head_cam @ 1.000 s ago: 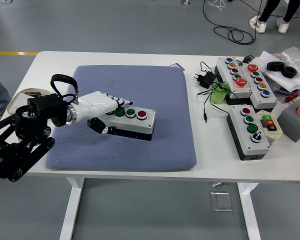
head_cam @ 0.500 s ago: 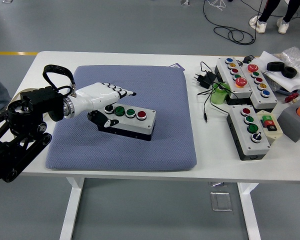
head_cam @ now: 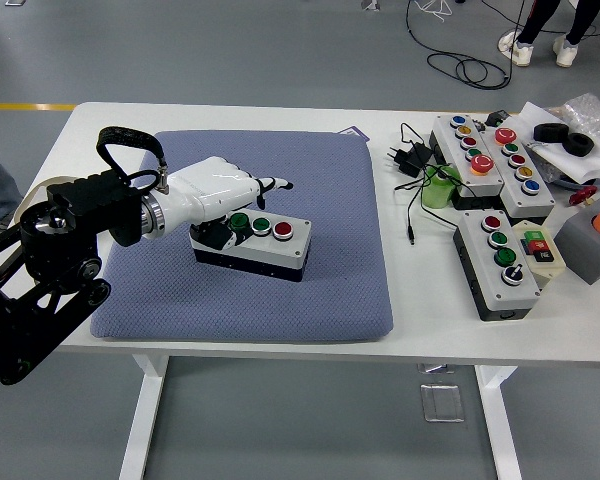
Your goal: Pick up the button,place it on the desk,press the button,press the button
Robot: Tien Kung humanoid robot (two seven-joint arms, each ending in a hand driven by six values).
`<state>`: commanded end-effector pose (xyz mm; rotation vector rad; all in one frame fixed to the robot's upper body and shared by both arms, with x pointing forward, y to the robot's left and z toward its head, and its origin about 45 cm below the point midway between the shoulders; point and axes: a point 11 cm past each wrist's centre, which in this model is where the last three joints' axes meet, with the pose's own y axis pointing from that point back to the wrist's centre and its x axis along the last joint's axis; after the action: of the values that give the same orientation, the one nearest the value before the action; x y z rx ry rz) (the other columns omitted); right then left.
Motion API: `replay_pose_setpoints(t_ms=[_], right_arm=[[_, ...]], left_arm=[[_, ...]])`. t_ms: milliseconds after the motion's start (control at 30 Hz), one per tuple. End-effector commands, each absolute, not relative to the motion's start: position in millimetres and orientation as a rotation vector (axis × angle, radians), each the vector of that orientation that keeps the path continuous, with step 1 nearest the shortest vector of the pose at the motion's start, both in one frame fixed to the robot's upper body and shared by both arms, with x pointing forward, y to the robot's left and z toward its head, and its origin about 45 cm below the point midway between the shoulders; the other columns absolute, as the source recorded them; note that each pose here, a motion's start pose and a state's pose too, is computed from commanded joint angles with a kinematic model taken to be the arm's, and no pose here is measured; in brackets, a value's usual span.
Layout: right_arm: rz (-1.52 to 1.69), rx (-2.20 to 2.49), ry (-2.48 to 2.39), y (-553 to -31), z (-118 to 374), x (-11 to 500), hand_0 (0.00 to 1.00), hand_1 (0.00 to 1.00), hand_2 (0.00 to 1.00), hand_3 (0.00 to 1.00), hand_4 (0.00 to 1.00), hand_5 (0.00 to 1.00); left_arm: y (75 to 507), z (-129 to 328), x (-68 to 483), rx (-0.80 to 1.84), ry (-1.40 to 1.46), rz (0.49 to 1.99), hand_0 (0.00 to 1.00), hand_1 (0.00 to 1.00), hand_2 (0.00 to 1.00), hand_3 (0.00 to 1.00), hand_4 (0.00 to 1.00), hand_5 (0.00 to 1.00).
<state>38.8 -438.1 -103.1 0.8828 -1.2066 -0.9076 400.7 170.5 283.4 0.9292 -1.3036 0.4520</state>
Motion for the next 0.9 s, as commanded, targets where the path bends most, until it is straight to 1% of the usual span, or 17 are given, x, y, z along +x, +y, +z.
replay_pose_setpoints(t_ms=[33, 67, 233, 267, 900], right_arm=[[-0.907, 0.883, -1.206, -438.1, -103.1, 38.8, 0.664, 0.65, 0.718, 0.607, 0.399, 0.249], [-0.907, 0.883, -1.207, -438.2, -103.1, 38.7, 0.664, 0.65, 0.718, 0.607, 0.399, 0.247], [-0.907, 0.881, -1.207, -438.7, -103.0, 38.3, 0.664, 0.65, 0.718, 0.607, 0.399, 0.247], [-0.907, 0.881, -1.208, -438.7, -103.0, 38.4, 0.663, 0.65, 0.718, 0.607, 0.399, 0.247], [-0.904, 0.884, -1.212, -438.7, -102.6, 41.4, 0.663, 0.649, 0.717, 0.607, 0.399, 0.247]], left_arm=[[170.4, 282.6, 400.6, 0.931, -1.301, 0.448, 0.162, 0.041, 0.068, 0.897, 0.379, 0.002], [170.7, 278.9, 400.7, 0.941, -1.29, 0.435, 0.098, 0.002, 0.032, 0.856, 0.36, 0.002], [175.0, 269.7, 401.8, 0.977, -1.254, 0.409, 0.098, 0.002, 0.032, 0.856, 0.36, 0.002], [175.9, 268.8, 402.0, 0.984, -1.249, 0.405, 0.092, 0.002, 0.025, 0.848, 0.324, 0.002], [187.4, 256.2, 411.0, 1.053, -1.196, 0.393, 0.098, 0.002, 0.027, 0.851, 0.324, 0.002]])
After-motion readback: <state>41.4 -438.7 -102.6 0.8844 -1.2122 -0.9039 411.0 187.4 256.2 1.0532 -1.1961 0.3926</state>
